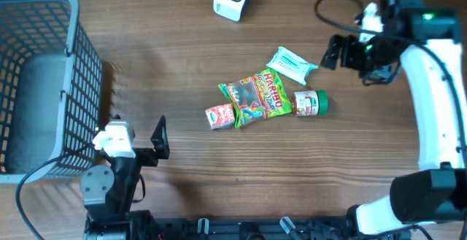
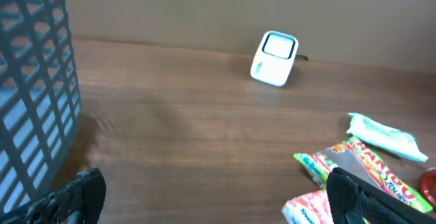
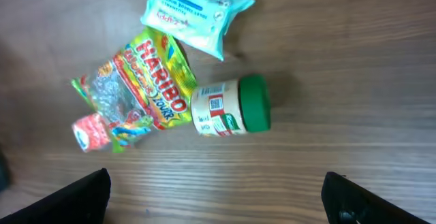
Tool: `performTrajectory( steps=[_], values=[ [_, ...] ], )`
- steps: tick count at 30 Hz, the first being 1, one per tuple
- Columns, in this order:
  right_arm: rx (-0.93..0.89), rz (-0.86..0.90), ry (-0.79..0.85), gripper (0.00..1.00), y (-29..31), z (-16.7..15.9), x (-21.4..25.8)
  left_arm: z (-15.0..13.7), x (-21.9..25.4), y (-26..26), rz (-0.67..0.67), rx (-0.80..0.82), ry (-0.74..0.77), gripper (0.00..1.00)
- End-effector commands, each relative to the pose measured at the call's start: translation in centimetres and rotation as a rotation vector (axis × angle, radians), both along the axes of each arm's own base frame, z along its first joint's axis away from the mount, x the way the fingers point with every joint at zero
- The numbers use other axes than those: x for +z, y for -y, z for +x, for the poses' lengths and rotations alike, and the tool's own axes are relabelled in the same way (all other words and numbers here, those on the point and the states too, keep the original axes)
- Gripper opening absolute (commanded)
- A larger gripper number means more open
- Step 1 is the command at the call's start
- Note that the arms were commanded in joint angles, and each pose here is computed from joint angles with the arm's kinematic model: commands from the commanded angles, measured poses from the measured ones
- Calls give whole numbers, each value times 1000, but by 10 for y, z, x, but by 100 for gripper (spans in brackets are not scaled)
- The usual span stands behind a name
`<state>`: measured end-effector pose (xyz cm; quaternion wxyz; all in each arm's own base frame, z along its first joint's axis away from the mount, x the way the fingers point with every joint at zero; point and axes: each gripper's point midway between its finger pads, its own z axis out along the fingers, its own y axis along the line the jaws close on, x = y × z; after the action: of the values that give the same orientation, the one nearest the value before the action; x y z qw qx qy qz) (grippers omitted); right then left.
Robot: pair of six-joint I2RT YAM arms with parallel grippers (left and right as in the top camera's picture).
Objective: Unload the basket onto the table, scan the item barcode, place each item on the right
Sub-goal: 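Reach the right gripper to the green-lidded jar and grasp it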
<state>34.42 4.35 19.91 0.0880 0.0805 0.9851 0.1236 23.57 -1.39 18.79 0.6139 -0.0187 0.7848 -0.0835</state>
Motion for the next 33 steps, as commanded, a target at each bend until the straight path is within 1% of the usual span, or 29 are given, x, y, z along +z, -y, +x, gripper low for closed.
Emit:
performTrajectory(
  steps=[1, 3, 5, 8, 11, 13, 16, 19, 22, 25, 27, 33],
  values=[
    [48, -32, -100, 100, -8, -18, -45, -3, -10, 1, -24, -1, -40, 100],
    [71, -34, -151, 100, -15, -31, -70, -3, -12, 1, -25, 0, -50, 100],
    [98, -38, -157, 100, -22, -35, -88, -4, -14, 1, -26, 0, -59, 100],
    [117, -75, -112, 100, -28, -27, -97, -5, -17, 1, -26, 0, -70, 100],
    [72, -204, -41, 100, -23, -9, -100, -7, -24, 1, -29, 0, -100, 100],
    [87, -236, -21, 100, -26, -5, -102, -7, -25, 1, -29, 0, -104, 100],
    [112, -249, -31, 100, -36, -4, -111, -7, -25, 1, -29, 1, -104, 100],
    [50, -246, -69, 100, -37, -4, -123, -7, -25, 1, -29, 0, -105, 100],
    [65, -256, -80, 100, -36, -5, -127, -8, -26, 1, -30, 0, -112, 100],
    [83, -312, -122, 100, -27, -12, -134, -12, -37, 1, -33, 1, -160, 100],
    [114, -324, -168, 100, -26, -17, -146, -19, -52, 2, -38, 2, -228, 100],
    [134, -311, -293, 100, -29, -31, -176, -44, -92, 4, -52, 4, -420, 100]
  ],
)
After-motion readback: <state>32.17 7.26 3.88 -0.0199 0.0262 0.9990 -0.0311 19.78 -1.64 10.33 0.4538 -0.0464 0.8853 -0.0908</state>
